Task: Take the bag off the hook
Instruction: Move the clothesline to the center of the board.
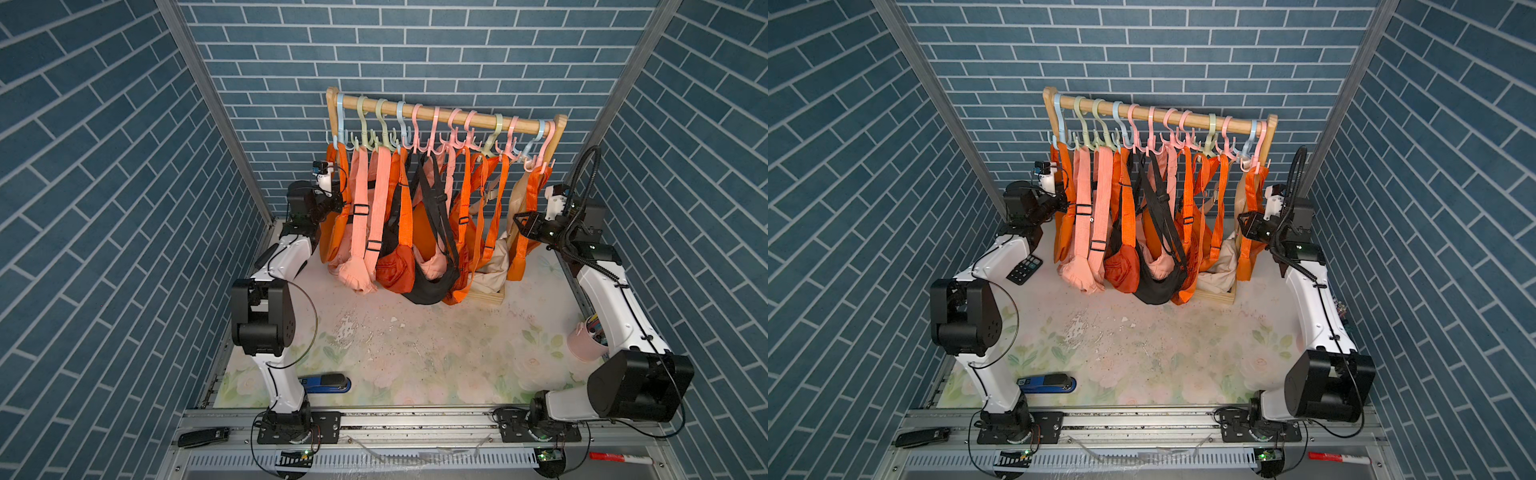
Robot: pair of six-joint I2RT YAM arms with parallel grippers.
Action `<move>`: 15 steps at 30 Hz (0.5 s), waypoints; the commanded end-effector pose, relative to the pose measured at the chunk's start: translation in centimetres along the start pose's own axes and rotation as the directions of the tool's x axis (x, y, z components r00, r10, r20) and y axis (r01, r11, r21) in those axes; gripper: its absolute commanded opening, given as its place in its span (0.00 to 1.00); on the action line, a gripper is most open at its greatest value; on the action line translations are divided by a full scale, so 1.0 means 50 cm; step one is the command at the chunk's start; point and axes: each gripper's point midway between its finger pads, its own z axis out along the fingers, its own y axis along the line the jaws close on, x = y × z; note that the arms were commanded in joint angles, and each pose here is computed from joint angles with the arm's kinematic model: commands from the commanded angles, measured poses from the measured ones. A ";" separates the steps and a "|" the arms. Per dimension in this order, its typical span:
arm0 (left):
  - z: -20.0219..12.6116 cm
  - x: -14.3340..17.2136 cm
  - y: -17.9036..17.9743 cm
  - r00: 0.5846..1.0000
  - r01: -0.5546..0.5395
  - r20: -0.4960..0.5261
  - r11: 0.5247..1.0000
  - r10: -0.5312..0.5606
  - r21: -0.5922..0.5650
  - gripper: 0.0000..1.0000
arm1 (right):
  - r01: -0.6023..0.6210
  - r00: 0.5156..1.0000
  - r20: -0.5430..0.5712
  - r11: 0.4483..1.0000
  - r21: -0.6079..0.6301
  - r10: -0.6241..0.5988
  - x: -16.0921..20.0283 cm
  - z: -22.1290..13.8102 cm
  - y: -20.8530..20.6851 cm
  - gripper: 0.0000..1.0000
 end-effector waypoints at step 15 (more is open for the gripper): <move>-0.020 -0.054 0.108 0.995 0.007 0.103 0.984 0.011 -0.176 0.26 | 0.017 0.999 0.051 0.998 -0.058 -0.014 -0.085 0.089 -0.001 0.12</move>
